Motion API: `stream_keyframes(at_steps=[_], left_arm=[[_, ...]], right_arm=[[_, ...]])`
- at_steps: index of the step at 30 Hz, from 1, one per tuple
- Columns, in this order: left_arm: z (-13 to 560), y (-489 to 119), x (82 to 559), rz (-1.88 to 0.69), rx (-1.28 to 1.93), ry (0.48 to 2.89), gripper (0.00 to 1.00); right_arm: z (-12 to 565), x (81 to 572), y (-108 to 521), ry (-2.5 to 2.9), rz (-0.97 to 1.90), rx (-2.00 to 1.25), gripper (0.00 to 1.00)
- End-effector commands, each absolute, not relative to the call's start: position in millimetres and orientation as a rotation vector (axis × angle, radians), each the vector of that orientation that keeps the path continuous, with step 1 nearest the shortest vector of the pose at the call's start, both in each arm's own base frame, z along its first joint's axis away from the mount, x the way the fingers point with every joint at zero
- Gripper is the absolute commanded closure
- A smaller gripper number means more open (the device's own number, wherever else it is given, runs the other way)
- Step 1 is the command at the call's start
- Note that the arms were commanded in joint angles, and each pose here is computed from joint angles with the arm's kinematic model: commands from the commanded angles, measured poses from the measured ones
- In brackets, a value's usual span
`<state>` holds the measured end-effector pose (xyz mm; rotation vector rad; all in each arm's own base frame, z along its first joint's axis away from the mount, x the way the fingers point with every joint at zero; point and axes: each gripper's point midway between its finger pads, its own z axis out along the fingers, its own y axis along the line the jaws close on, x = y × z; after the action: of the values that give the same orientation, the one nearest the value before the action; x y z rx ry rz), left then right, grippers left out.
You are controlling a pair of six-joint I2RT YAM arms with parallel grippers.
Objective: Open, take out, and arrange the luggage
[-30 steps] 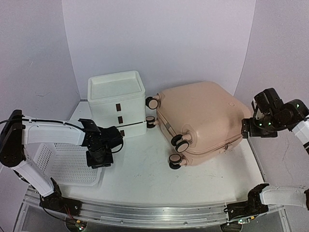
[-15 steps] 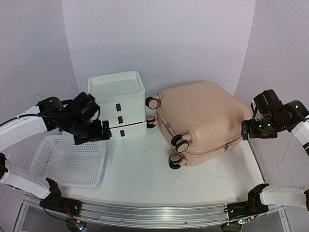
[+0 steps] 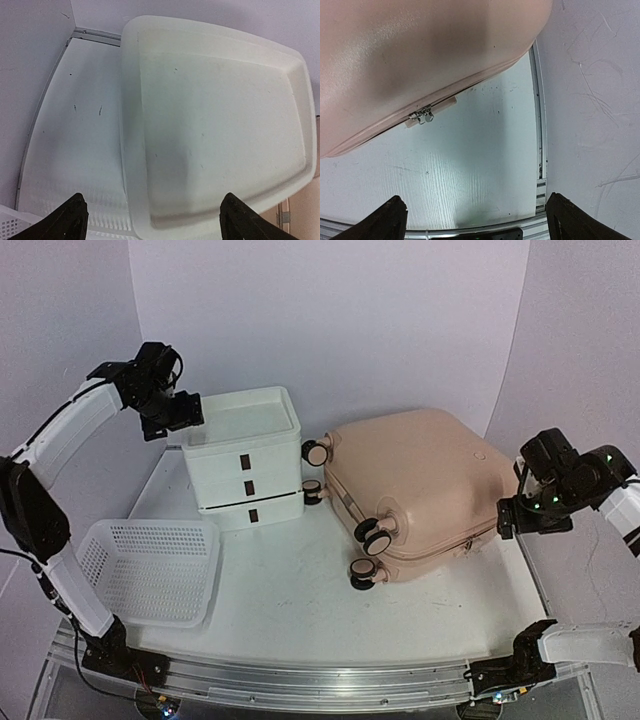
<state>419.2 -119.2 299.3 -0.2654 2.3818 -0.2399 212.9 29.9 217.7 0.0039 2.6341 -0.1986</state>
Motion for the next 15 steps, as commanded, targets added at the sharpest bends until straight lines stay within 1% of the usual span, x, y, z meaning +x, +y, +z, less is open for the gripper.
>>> stream_keyframes(at_steps=[1, 3, 5, 7, 9, 12, 15], left_arm=[[302.8, -110.4, 457.5, -0.179, -0.197, 2.362, 0.12], [296.0, -101.8, 471.2, -0.134, -0.22, 2.365, 0.19], [287.5, -99.1, 483.3, -0.144, -0.229, 2.38, 0.3], [282.4, -97.5, 494.1, -0.131, -0.218, 2.385, 0.4], [280.8, -94.2, 503.2, -0.107, -0.203, 2.381, 0.47], [279.6, -76.5, 517.7, -0.003, -0.214, 2.359, 0.58], [284.4, -60.9, 530.2, 0.055, -0.207, 2.335, 0.71]], right_arm=[[231.8, 200.9, 17.5, 2.605, -0.239, 0.013, 0.02], [232.9, 197.9, 13.3, 2.597, -0.261, 0.013, 0.02], [234.8, 197.2, 9.6, 2.586, -0.286, 0.011, 0.02], [236.9, 198.4, 7.3, 2.579, -0.308, 0.007, 0.02], [238.1, 200.4, 7.3, 2.58, -0.316, 0.005, 0.02], [238.2, 204.5, 9.0, 2.59, -0.322, 0.002, 0.02], [238.3, 209.4, 11.5, 2.601, -0.322, 0.009, 0.02]])
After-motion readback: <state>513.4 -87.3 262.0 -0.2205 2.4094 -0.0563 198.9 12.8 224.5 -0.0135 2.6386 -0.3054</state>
